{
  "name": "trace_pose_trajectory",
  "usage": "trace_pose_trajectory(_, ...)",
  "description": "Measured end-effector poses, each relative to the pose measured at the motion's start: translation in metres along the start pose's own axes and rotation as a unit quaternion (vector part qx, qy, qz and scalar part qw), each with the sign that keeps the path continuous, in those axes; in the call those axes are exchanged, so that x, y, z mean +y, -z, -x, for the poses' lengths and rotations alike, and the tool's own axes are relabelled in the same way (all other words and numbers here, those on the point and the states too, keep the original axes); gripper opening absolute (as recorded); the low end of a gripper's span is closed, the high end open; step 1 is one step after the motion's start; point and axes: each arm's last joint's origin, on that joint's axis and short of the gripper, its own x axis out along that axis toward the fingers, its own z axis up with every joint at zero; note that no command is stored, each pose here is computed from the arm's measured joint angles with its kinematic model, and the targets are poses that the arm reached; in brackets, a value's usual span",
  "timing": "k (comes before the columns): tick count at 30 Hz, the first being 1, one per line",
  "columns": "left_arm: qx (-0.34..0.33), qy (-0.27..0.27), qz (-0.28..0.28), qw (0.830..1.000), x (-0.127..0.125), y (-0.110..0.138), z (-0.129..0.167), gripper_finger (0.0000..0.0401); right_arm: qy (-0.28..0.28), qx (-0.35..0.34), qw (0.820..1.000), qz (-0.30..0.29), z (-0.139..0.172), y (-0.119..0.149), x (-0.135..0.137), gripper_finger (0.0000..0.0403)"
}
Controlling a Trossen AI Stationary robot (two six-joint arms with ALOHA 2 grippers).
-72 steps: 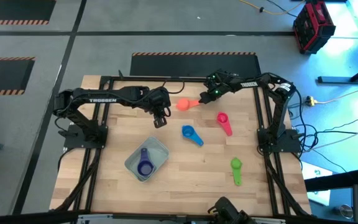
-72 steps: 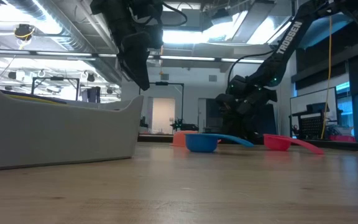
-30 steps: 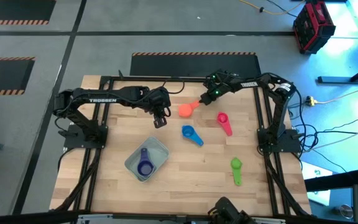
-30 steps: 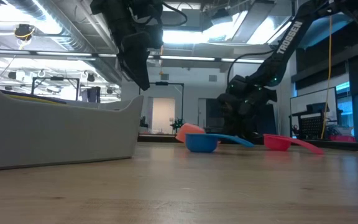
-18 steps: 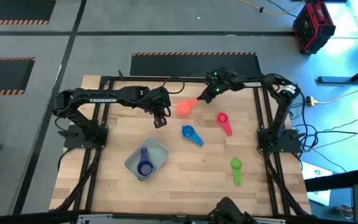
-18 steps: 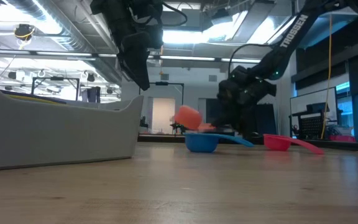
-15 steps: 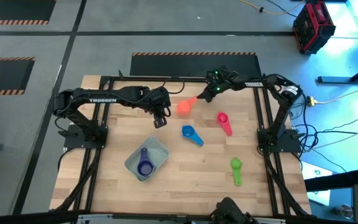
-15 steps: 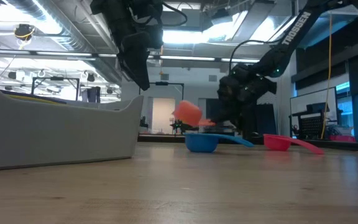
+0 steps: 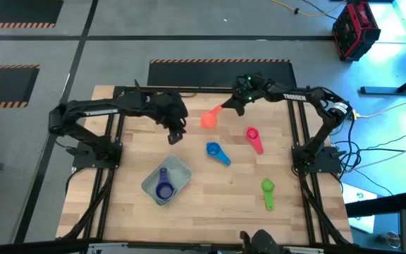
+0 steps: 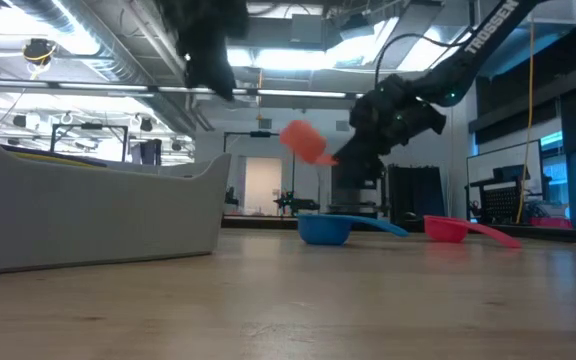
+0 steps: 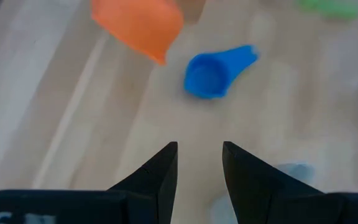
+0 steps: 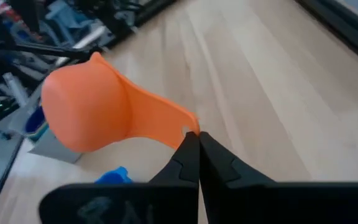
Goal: Nest measuring cups in basket
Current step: Stack the orange measuring cup on the violet measuring cup in the gray bin
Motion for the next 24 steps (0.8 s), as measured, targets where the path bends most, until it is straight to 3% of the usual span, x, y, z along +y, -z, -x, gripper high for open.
trace_pose_trajectory(12, -0.105, 0.115, 0.13, 0.979, -0.003, 0.009, 0.082, 0.0121, -0.081, -0.066, 0.986, 0.128, -0.029, -0.02, 0.041, 0.0)
trace_pose_trajectory(18, -0.108, 0.151, 0.195, 0.963, -0.01, 0.011, 0.092, 0.0121, -0.116, -0.105, 0.969, 0.191, -0.042, -0.027, 0.067, 0.0)
trace_pose_trajectory(24, -0.094, 0.199, 0.204, 0.954, -0.019, 0.01, 0.093, 0.0121, -0.145, -0.153, 0.945, 0.251, -0.049, -0.035, 0.089, 0.0)
